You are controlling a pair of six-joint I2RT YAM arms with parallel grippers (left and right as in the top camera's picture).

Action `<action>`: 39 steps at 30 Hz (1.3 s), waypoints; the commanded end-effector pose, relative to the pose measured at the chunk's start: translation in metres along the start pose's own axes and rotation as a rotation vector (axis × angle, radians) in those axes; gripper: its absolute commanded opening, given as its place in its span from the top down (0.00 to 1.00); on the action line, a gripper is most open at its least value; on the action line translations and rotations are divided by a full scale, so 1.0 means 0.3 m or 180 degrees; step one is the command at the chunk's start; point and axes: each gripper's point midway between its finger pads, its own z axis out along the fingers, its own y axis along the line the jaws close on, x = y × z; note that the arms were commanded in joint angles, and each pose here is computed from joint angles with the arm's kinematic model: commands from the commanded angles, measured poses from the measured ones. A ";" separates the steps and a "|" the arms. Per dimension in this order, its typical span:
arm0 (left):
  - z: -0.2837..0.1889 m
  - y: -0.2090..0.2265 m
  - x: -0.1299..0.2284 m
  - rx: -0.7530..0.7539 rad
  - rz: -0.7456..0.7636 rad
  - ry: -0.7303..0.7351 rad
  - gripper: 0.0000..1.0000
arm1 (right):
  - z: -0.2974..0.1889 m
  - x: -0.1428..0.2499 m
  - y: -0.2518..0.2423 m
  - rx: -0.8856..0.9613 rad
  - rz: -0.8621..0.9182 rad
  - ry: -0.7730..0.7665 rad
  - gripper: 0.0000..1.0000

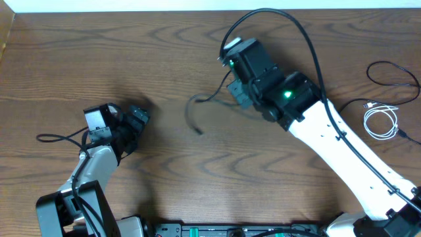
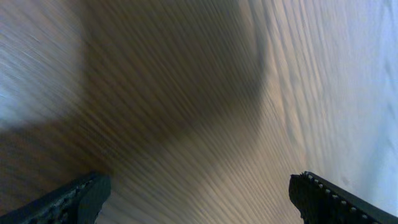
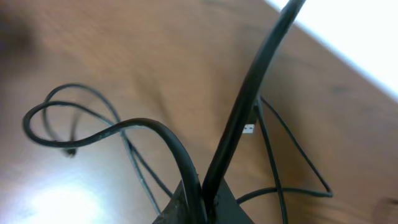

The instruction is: Untangle cables

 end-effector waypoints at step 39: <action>0.004 0.118 -0.040 -0.0519 -0.0011 -0.0292 0.01 | -0.024 0.662 -1.087 0.2105 0.2669 0.0721 0.99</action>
